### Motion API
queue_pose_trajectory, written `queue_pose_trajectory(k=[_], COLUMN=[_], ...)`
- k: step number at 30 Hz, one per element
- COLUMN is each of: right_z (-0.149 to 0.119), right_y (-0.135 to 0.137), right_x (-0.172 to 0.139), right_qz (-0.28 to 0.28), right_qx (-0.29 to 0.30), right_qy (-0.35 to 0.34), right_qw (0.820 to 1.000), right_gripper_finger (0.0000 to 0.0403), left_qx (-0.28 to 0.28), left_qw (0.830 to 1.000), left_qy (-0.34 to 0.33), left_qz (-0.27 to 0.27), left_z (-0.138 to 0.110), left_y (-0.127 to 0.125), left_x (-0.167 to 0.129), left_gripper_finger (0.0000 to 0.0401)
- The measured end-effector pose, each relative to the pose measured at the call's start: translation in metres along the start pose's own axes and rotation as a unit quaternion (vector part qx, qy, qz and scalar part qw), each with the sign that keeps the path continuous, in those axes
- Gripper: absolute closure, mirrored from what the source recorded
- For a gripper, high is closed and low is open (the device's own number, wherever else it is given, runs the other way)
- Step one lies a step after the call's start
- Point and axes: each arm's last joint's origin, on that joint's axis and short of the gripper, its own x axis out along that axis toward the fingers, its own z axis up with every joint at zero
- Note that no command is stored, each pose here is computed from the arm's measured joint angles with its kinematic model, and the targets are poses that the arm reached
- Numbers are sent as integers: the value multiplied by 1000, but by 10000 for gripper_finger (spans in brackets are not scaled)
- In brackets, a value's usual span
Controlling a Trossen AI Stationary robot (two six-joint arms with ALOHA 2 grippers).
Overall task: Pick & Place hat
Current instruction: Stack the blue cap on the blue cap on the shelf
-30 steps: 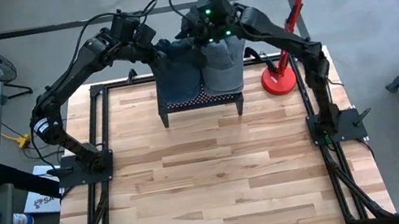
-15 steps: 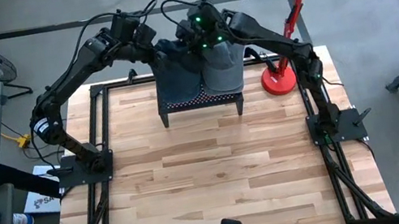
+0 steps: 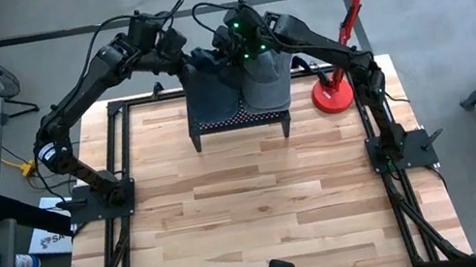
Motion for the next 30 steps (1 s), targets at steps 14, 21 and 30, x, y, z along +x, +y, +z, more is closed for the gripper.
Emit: queue_pose_trajectory(k=[14,21,30], right_z=[-2,-1,4], right_y=[0,0,1], right_x=[0,0,-10], right_qz=[0,-8,-27], right_qx=[6,4,1], right_qy=[11,4,-7], right_qw=[1000,1000,1000], right_gripper_finger=[181,181,181], left_qx=[74,81,76], left_qw=[990,982,986], left_qy=[-104,-140,-115], left_qz=[64,92,91], left_z=[15,18,13], left_y=[-12,-17,-17], left_x=[-49,-70,-68], left_gripper_finger=[161,146,146])
